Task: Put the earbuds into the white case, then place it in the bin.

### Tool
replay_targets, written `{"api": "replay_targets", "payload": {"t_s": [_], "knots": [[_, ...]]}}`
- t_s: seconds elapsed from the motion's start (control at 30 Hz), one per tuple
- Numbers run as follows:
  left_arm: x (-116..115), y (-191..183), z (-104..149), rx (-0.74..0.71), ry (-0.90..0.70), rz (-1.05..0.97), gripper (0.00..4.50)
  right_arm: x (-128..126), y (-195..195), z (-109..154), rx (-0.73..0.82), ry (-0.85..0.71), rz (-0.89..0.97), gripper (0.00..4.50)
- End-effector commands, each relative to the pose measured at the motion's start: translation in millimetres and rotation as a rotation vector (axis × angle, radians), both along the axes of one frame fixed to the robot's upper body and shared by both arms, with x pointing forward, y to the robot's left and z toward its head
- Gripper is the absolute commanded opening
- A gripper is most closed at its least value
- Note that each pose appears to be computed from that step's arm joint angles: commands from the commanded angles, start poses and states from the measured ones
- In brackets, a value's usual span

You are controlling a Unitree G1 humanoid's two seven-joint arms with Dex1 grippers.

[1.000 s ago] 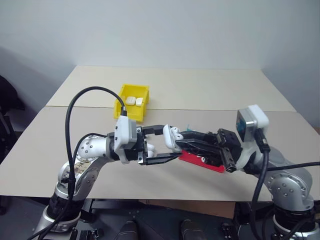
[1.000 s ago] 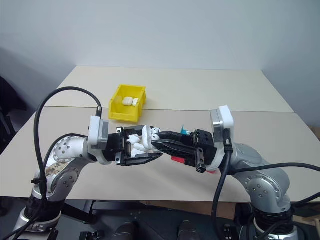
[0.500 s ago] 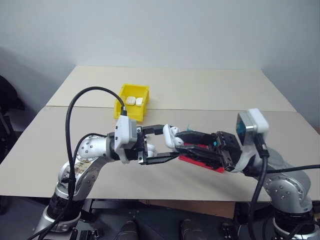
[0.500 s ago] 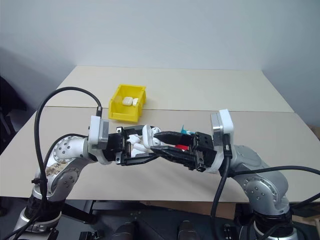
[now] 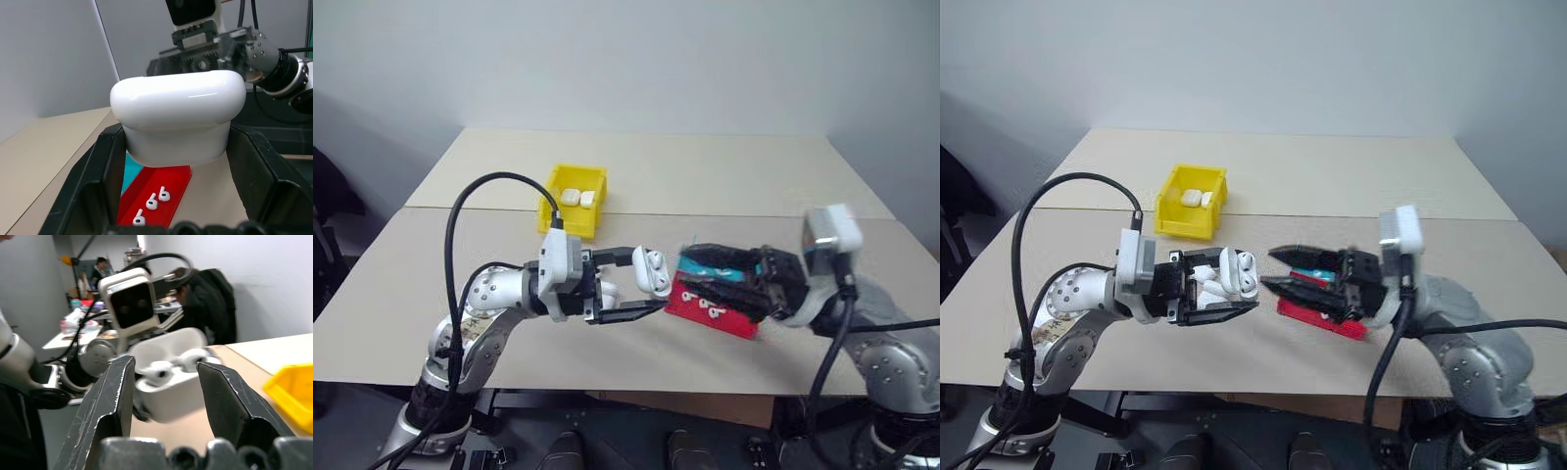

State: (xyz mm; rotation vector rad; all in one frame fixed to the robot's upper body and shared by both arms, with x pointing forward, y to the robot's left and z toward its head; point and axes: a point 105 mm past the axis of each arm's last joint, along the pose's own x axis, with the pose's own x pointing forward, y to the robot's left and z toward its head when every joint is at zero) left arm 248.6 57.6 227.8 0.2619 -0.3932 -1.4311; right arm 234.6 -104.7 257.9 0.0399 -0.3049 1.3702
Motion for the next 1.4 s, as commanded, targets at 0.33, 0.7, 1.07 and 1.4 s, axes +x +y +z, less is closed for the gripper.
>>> {"api": "replay_targets", "payload": {"t_s": [0.33, 0.7, 1.07, 1.4], "knots": [[21.4, -25.3, -9.1, 0.111, -0.028, 0.007, 2.82, -4.5, 25.2, 31.4, -0.186, -0.134, 0.103, 0.04], [14.4, -35.4, -3.6, 0.110, -0.047, -0.047, 2.82, 1.7, 38.8, 14.7, -0.310, -0.197, 0.079, 0.04], [12.7, -29.6, 0.3, 0.077, -0.055, -0.039, 2.82, 12.3, 24.0, -1.1, -0.407, -0.184, -0.004, 0.04], [15.7, -24.7, -0.9, 0.053, -0.061, -0.002, 2.82, 5.4, 5.4, 40.6, -0.185, -0.216, 0.001, 0.04]]}}
